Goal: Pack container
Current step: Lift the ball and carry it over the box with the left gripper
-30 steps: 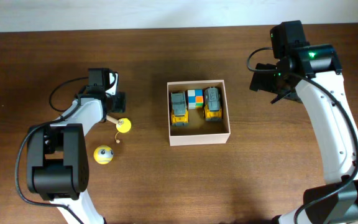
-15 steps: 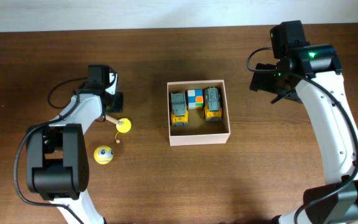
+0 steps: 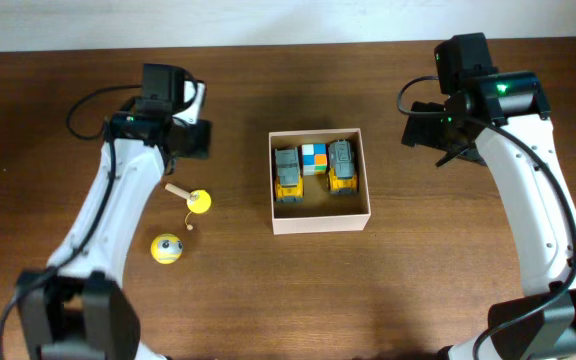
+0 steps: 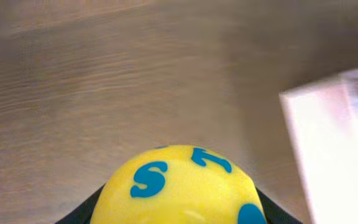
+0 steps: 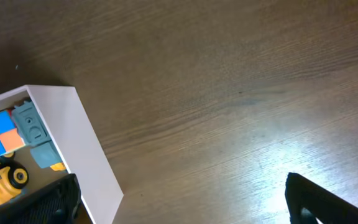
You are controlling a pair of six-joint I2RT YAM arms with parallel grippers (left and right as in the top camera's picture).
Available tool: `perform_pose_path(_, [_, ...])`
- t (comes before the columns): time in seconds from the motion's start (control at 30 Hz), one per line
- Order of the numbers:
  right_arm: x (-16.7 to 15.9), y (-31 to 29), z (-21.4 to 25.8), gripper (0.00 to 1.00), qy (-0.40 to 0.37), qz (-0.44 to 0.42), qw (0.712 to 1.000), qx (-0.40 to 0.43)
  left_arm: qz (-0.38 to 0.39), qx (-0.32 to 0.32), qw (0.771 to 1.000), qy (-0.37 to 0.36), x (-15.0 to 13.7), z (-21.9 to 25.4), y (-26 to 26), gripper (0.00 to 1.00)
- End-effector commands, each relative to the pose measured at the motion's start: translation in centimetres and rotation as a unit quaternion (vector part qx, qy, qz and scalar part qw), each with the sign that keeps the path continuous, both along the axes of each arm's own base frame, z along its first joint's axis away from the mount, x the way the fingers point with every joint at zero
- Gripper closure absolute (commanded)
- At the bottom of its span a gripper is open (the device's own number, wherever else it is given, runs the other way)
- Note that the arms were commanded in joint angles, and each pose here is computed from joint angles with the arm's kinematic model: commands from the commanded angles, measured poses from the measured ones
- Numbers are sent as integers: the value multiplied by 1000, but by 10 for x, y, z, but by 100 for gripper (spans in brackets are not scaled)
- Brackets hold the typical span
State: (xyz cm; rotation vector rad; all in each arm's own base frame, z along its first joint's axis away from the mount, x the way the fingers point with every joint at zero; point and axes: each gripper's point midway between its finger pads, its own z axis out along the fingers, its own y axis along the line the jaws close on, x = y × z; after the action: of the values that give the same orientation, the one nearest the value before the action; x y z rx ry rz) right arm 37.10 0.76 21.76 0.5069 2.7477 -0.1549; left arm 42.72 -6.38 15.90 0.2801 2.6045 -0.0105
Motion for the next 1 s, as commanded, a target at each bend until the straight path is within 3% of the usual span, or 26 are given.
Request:
perform_pose_path(0.0, [0,-5,10,1,-15,-6,1000,-8,-96,-26,995,-3,-25,24,-42,61])
perform_pose_path(0.27, [0,-5,10,1,-15,-6,1000,-8,-237,-31,970,45,-81,22,-109,64])
perform_pose_path(0.43, [0,-5,10,1,-15,-6,1000,-8,-311,-31,949,45,-102,23,-144,69])
perform_pose_path(0.73, [-1,-5,10,1,-15,-6,1000,-8,-364,-30,929,53,-121,15,-172,70])
perform_pose_path(0.97, [-1,-5,10,1,-15,-6,1000,-8,-370,-23,926,77,-115,-13,-181,70])
